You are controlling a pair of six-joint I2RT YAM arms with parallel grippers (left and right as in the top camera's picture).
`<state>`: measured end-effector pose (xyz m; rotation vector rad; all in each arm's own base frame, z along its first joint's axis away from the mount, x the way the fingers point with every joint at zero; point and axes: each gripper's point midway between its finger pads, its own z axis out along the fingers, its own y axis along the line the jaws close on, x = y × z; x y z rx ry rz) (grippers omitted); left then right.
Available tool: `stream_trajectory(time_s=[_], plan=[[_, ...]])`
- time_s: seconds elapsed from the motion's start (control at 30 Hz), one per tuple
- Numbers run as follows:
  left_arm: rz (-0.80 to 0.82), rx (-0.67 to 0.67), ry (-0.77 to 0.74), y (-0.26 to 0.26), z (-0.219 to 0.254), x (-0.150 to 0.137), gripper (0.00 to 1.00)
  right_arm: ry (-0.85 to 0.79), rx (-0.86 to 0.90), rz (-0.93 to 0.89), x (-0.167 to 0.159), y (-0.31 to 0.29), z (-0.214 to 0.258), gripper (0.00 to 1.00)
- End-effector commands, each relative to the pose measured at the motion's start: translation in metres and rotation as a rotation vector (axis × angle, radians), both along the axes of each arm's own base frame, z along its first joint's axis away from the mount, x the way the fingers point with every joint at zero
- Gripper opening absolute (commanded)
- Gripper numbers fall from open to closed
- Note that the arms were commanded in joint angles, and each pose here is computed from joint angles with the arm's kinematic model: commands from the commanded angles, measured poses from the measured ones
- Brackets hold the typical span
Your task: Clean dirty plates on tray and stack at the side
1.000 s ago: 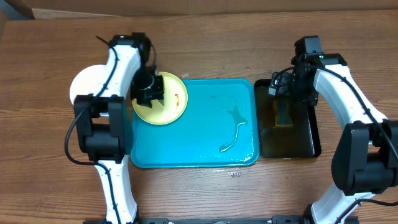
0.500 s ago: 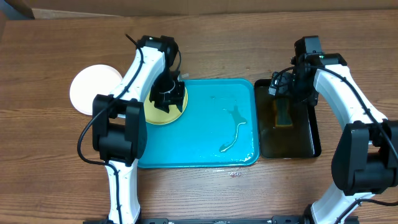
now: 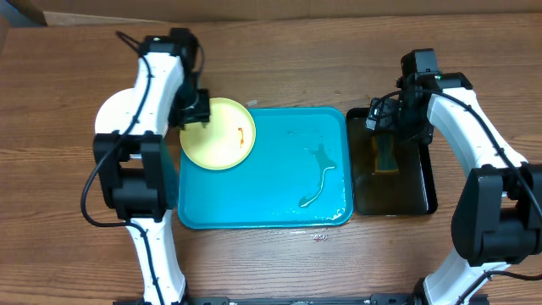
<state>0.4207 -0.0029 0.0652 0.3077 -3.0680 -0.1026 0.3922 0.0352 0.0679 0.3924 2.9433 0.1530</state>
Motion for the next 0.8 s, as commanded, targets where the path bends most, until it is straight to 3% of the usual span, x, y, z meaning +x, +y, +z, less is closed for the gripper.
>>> stream_trajectory(time_s=[0.0, 0.17, 0.5, 0.77], plan=[[0.031, 0.074, -0.03, 0.024, 0.002, 0.008, 0.49, -0.046, 0.009, 0.0, 0.008, 0.001, 0.015, 1.0], [0.038, 0.013, -0.055, 0.022, -0.003, 0.015, 0.56, -0.046, 0.009, 0.0, 0.008, 0.001, 0.015, 1.0], [0.0, -0.025, -0.087, 0.012, -0.008, 0.023, 0.57, -0.046, 0.009, 0.0, 0.008, 0.001, 0.015, 1.0], [-0.106, -0.031, -0.082, 0.008, -0.016, 0.023, 0.71, -0.046, 0.009, 0.0, 0.008, 0.001, 0.015, 1.0]])
